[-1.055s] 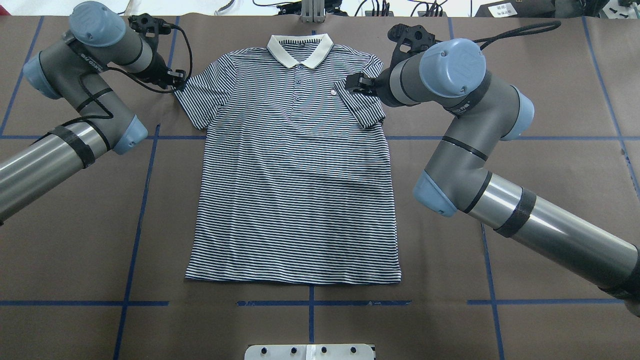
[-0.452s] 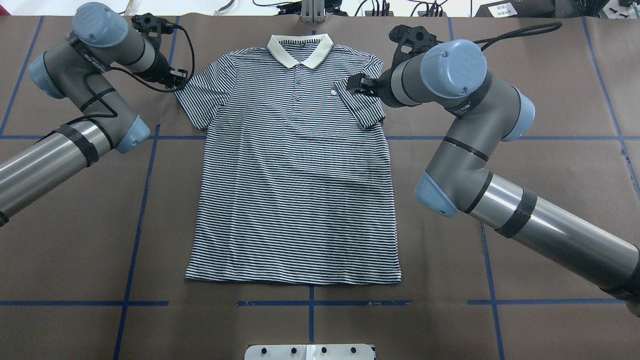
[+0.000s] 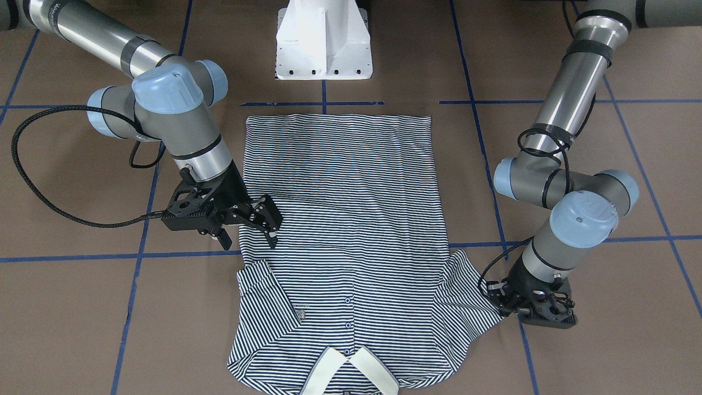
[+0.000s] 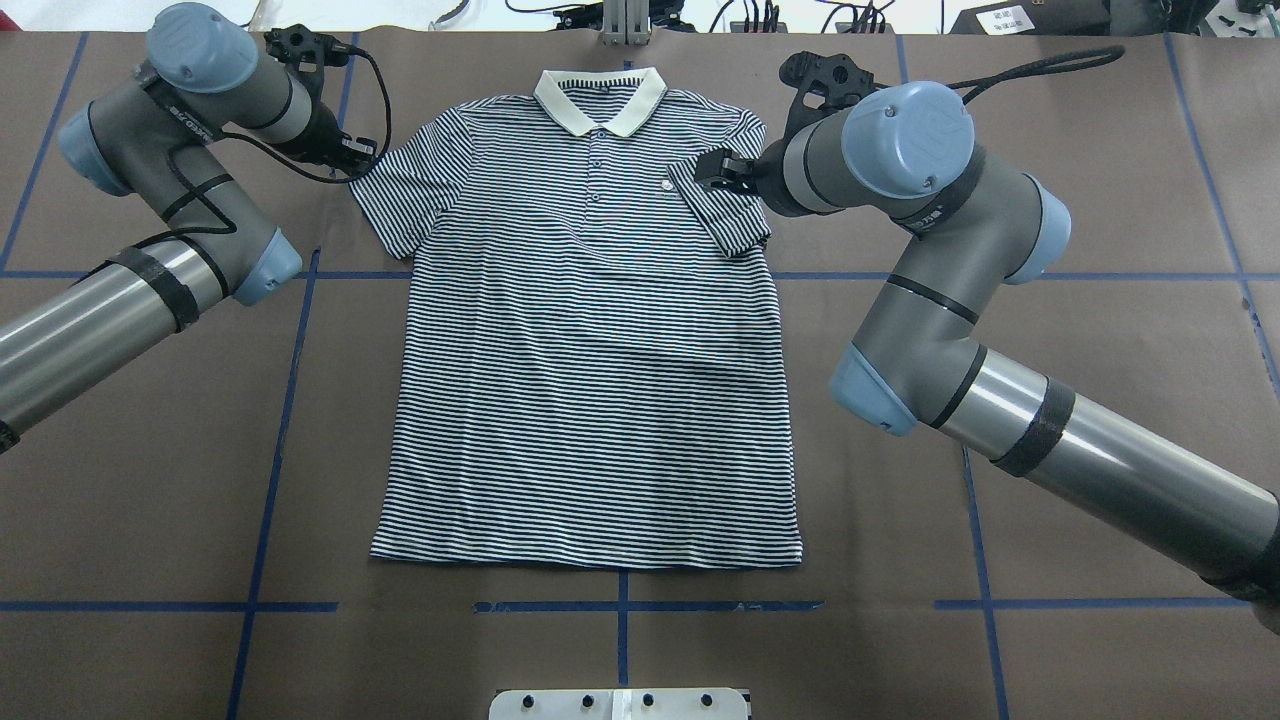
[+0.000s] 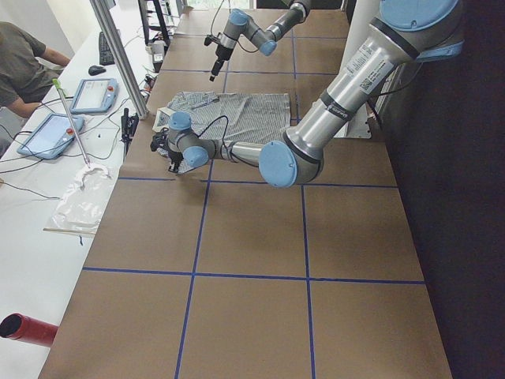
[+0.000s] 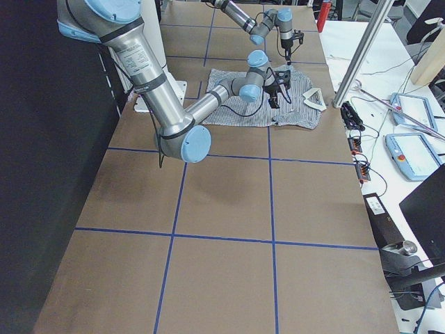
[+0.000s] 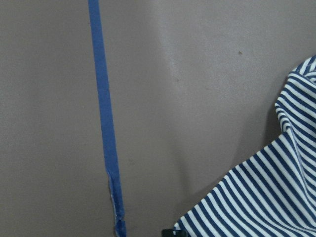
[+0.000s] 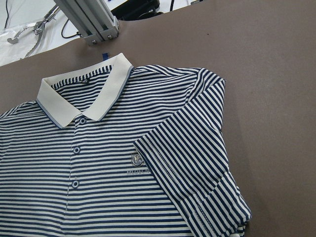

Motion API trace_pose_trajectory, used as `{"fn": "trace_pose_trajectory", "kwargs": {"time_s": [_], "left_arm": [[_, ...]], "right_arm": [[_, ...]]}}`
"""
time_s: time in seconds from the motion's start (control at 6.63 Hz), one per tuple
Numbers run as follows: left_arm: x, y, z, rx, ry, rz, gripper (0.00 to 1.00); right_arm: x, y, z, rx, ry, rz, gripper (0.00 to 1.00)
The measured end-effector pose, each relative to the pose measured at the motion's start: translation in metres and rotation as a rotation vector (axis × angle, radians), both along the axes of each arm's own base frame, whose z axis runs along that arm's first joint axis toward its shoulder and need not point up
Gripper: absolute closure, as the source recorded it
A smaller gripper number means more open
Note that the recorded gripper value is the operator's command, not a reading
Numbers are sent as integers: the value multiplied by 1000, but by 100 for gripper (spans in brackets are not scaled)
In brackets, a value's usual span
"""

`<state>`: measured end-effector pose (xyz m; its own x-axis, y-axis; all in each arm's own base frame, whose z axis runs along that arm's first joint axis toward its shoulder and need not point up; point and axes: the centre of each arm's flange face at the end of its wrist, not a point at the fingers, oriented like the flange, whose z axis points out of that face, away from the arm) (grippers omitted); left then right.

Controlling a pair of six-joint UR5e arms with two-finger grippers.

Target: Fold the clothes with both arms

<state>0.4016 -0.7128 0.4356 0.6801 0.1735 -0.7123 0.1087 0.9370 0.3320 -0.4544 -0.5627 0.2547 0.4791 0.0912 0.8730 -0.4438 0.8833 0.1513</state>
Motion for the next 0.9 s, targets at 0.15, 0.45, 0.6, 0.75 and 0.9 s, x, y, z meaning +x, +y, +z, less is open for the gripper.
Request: {"fn": "trace_pose_trajectory", "kwargs": {"time_s": [0.15, 0.45, 0.6, 0.75, 0.9], "left_arm": [[0, 0, -19, 13, 21, -1, 100], [10, 9, -77, -17, 100, -27, 100], [34, 19, -106, -49, 136, -30, 100], [61, 30, -128, -77, 150, -31, 100], [83, 36, -139, -91, 143, -41, 100]], "right_arm": [[0, 0, -1, 1, -1, 0, 0], [2, 2, -6, 4, -10, 0, 0], [3, 3, -8, 4, -13, 0, 0], [3, 3, -8, 3, -14, 0, 0], [3, 4, -7, 2, -13, -1, 0]]}}
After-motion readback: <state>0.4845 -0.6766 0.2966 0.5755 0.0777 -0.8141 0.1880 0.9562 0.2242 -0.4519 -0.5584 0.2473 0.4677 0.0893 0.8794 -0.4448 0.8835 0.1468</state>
